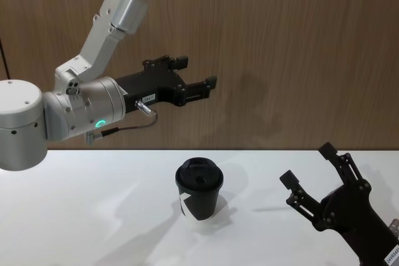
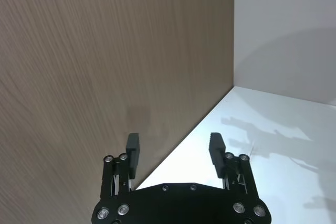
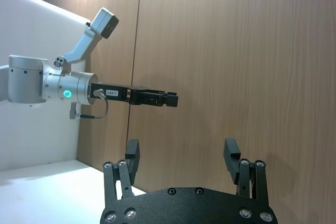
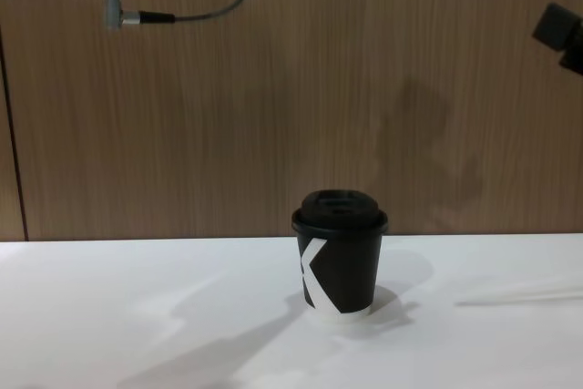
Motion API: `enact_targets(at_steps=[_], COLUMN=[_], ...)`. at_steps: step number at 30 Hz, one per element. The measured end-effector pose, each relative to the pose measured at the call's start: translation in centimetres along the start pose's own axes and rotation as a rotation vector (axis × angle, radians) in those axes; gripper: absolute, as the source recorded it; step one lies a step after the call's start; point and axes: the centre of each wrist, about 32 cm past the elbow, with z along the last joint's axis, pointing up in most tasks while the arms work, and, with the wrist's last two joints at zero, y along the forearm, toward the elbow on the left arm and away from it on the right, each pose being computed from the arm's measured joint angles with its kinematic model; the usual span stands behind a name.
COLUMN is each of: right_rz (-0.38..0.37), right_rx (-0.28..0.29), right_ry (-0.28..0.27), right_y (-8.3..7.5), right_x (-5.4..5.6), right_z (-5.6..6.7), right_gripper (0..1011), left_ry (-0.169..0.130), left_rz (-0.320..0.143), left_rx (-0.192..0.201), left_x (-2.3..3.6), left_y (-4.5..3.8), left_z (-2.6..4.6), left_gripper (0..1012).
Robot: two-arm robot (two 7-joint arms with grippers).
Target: Pick up the straw with one hand, pass it to the other hand, and insert it into the cup.
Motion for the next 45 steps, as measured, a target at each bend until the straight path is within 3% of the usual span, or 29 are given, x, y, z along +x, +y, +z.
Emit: enact_targets(at_steps=[8,33,39,45], right_rz=[0.000,0.000,-0.014,-0.054], right_rx=[0.000,0.000,-0.018,-0.070], right_ry=[0.000,0.000,0.005,0.014], right_y=[0.0,0.0,0.1,0.6], right_x=[0.0,0.0,-0.1,-0.5], right_z=[0.0,0.0,0.0,-0.1], right_gripper=[1001,1001,1001,1001], left_ry=[0.000,0.000,-0.002,-0.010], left_rz=[0.000,0.000,0.014,0.057], left_rx=[0.000,0.000,0.002,0.000], left_x=[0.00,0.00,-0.21,-0.87], left_y=[0.00,0.00,0.11,0.49], left_z=[0.00,-0.02,-0.58,-2.18], left_gripper=[1003,1003,1003,1004])
